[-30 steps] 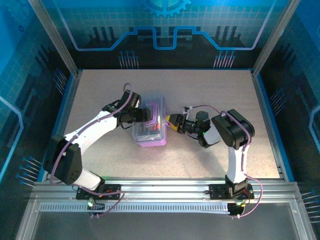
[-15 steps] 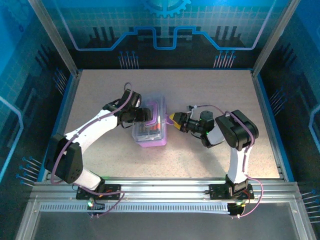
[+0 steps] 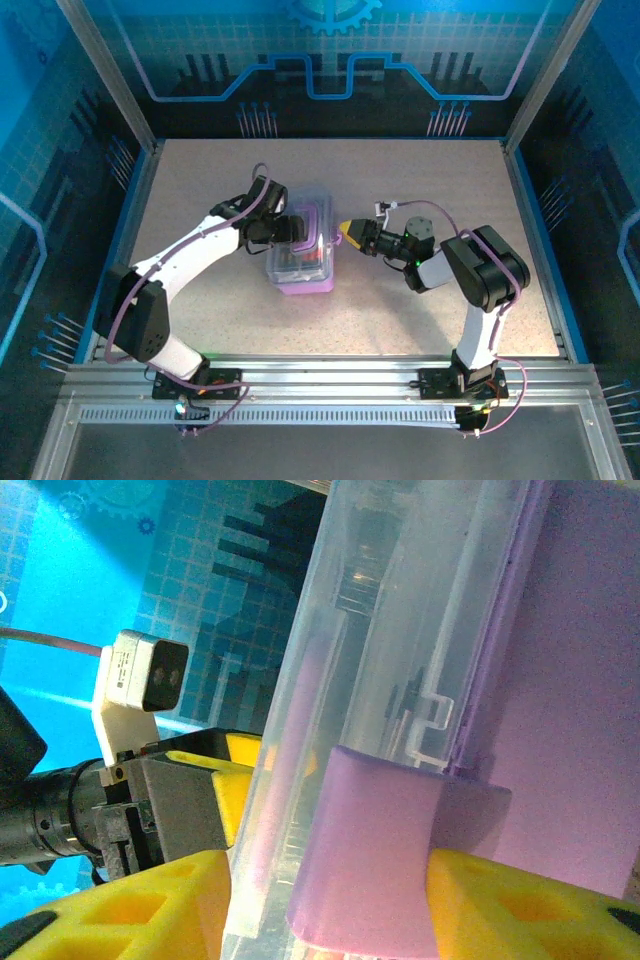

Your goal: Pack the tool kit

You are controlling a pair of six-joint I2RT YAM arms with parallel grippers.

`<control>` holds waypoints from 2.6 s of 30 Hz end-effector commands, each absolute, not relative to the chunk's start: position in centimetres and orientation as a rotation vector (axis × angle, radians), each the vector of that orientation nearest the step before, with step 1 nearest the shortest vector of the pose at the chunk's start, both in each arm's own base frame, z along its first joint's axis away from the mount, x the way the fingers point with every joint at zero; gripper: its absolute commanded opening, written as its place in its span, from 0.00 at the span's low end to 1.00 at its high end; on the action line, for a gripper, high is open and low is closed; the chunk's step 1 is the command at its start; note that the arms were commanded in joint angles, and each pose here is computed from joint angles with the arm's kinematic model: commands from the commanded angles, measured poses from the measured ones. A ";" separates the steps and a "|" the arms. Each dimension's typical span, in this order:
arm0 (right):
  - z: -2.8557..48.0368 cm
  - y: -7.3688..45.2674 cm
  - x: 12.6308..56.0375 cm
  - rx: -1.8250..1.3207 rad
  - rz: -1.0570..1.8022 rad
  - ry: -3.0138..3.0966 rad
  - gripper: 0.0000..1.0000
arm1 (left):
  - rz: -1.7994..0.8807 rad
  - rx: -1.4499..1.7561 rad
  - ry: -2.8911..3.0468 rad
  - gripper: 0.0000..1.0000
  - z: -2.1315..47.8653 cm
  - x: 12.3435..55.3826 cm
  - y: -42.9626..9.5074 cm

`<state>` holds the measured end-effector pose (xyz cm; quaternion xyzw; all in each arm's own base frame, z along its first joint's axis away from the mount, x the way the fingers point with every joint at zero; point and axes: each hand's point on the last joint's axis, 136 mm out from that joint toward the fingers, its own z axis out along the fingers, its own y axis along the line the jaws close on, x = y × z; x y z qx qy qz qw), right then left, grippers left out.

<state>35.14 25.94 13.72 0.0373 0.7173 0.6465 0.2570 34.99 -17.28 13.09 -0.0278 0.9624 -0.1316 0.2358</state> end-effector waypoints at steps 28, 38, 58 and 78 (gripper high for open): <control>9.8 25.3 35.7 0.167 1.669 2.045 0.33 | -0.022 0.054 2.927 0.66 6.2 31.1 -18.0; 9.0 25.4 35.4 0.135 1.641 2.105 0.51 | -0.057 0.077 2.928 0.67 6.5 30.9 -18.3; 9.2 26.0 34.9 0.102 1.722 2.064 0.55 | -0.105 0.084 2.932 0.67 6.2 31.1 -19.0; 7.1 25.8 35.2 0.152 1.630 2.157 0.48 | -0.121 0.083 2.933 0.67 6.1 30.7 -19.0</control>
